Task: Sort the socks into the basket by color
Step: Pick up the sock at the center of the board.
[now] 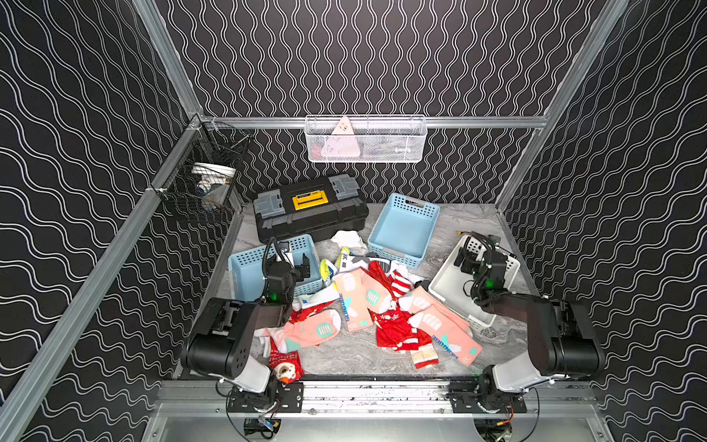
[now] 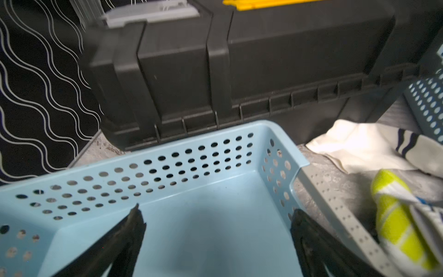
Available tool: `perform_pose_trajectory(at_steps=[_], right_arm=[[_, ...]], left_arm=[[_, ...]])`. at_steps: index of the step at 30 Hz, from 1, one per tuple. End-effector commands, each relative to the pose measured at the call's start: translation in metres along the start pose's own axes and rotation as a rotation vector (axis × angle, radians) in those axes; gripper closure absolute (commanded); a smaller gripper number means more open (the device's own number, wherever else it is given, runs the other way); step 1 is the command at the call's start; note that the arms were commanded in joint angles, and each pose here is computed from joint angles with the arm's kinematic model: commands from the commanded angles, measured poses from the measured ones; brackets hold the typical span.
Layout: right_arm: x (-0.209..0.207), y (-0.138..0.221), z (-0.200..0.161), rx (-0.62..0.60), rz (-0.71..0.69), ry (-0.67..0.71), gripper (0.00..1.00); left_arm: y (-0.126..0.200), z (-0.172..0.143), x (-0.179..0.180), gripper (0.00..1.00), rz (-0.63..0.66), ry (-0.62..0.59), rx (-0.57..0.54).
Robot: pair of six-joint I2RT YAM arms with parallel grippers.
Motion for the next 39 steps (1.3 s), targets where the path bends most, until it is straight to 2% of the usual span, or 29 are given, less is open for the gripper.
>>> perform_pose_trajectory(at_steps=[1,7,10,14,20,25,35,39], right_arm=[[-0.01,0.005,-0.003,0.142,-0.111,-0.095,0.0],[-0.02,0.016,0.018,0.254,-0.266,-0.35,0.0],[-0.001,0.019,0.035,0.321,-0.118,-0.358,0.0],[0.015,0.026,0.049,0.412,-0.01,-0.358,0.0],[0.048,0.049,0.048,0.527,0.125,-0.279,0.0],[0.077,0.071,0.048,0.616,0.219,-0.17,0.0],[0.126,0.097,0.053,0.7,0.323,-0.027,0.0],[0.141,0.1,0.05,0.725,0.381,-0.009,0.0]], left_arm=[[0.003,0.002,0.002,0.01,0.019,-0.038,0.059],[0.009,0.042,-0.005,0.01,-0.013,-0.005,0.059],[0.014,0.062,-0.009,0.01,-0.034,0.026,0.073],[0.026,0.082,-0.02,0.01,-0.08,0.054,0.109],[0.051,0.105,-0.055,0.02,-0.155,0.008,0.159],[0.07,0.112,-0.085,0.07,-0.204,-0.05,0.205],[0.081,0.107,-0.11,0.04,-0.276,-0.042,0.312],[0.09,0.107,-0.113,0.01,-0.254,-0.017,0.322]])
Point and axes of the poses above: each gripper's point midway between its finger pads, its own y axis back along the fingers, its own x axis along the line the jaws close on, z = x × y, the point moved 6 cm from there along y, back along the fingers, and after that the axes turned 6 degrees about y, right-handed, at the moved point
